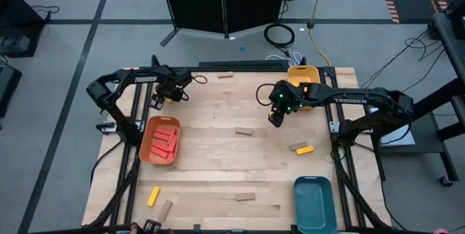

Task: Sort blocks
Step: Put the yellow block into the yellow bin

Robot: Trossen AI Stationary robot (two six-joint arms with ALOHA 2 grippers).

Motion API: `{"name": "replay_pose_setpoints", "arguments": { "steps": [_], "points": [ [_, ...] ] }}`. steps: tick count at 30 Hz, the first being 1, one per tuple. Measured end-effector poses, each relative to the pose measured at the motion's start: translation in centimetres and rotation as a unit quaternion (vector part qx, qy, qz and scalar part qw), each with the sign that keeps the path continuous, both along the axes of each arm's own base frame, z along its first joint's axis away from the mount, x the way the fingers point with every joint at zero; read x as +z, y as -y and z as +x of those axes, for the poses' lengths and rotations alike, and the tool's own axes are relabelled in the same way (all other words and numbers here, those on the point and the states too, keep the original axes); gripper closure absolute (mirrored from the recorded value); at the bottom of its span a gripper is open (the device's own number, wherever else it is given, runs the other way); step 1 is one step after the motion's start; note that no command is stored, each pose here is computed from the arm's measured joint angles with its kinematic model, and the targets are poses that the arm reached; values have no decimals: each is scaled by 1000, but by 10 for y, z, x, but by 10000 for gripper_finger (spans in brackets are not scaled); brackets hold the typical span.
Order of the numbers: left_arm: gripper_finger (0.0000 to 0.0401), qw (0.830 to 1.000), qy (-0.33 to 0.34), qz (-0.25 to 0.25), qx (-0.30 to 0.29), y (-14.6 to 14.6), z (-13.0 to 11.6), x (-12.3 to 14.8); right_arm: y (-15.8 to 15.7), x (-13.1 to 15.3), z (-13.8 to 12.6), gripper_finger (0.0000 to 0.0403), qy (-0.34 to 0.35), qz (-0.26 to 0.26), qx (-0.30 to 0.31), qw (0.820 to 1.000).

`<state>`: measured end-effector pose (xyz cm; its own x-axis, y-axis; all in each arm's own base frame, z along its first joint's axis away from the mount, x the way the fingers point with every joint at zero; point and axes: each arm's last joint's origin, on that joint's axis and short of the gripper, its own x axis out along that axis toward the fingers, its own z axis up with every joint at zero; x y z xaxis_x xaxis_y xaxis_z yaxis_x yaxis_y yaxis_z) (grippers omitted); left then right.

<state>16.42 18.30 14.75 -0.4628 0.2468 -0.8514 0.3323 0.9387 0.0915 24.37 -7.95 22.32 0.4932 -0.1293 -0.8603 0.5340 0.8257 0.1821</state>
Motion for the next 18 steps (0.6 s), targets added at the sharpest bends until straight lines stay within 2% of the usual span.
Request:
{"name": "replay_pose_setpoints", "arguments": {
  "steps": [5,14,18],
  "points": [
    [196,999,8,-54,-1,6,-2,-1,0,0,0,165,0,0,-1,1000],
    [196,998,15,-53,-7,7,-2,-4,0,0,1,165,3,-3,-1,1000],
    [196,999,34,-37,-4,4,1,-5,0,1,1,165,6,-4,-1,1000]
  ]
}}
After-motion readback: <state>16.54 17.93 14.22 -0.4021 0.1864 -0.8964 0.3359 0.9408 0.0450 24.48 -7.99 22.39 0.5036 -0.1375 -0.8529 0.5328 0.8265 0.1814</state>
